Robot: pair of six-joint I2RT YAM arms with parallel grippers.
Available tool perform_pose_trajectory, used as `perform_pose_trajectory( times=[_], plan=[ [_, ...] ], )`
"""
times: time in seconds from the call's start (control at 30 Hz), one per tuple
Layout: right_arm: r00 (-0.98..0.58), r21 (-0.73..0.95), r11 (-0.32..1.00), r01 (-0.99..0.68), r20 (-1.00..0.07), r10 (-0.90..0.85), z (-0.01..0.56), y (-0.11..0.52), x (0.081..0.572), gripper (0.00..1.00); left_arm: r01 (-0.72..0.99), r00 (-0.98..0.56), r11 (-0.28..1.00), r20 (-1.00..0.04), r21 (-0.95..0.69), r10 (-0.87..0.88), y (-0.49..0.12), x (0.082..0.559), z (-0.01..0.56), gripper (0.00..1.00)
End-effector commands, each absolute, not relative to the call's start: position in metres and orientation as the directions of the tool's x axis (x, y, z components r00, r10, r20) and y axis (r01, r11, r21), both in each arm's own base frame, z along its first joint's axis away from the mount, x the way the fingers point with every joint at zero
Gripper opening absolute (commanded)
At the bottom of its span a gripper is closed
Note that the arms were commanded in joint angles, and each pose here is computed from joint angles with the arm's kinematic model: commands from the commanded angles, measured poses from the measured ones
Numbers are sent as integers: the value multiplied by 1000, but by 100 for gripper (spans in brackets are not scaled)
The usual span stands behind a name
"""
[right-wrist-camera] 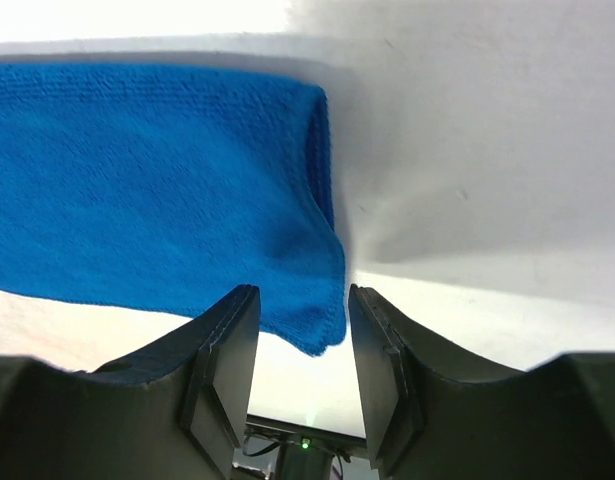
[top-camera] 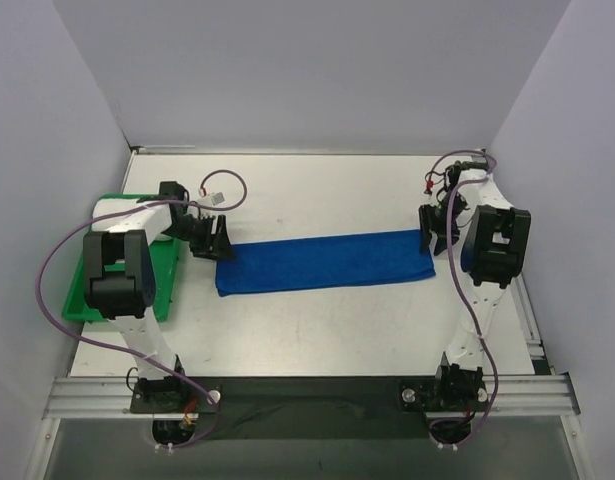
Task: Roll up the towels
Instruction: Fold the towel
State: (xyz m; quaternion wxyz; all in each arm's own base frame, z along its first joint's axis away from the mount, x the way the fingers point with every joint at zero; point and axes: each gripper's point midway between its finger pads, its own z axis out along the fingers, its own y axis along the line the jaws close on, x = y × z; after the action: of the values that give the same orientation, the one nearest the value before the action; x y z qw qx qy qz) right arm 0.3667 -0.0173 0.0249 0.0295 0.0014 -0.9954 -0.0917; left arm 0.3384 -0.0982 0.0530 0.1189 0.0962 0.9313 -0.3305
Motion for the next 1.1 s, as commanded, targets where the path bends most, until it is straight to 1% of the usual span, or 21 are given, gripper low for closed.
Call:
perform_pose_trajectory(
  times=[0.0,0.17,0.4,0.77,0.83,0.93,1.07],
  plan=[
    [-998,136,991,19,55,11,44,-24,356,41,320,-925,744,-364,-587,111,-102,343,79,65],
    [-996,115,993,20,90,9,29,-23,356,41,318,-926,743,-361,-589,110,-101,342,78,66],
    [-993,99,995,-21,115,-32,18,-11,356,44,321,-923,747,-369,-583,109,-100,345,81,66],
    [-977,98,994,-46,202,-65,-1,-5,346,40,332,-914,745,-394,-579,100,-100,351,96,66],
    [-979,115,992,-45,191,-66,3,-2,347,40,332,-913,746,-395,-578,100,-100,352,96,67],
    [-987,137,989,-47,145,-67,18,2,351,40,333,-913,744,-395,-578,102,-100,351,97,66],
    [-997,139,989,-56,47,-63,50,0,361,41,335,-913,743,-396,-579,103,-100,351,97,66]
  ],
)
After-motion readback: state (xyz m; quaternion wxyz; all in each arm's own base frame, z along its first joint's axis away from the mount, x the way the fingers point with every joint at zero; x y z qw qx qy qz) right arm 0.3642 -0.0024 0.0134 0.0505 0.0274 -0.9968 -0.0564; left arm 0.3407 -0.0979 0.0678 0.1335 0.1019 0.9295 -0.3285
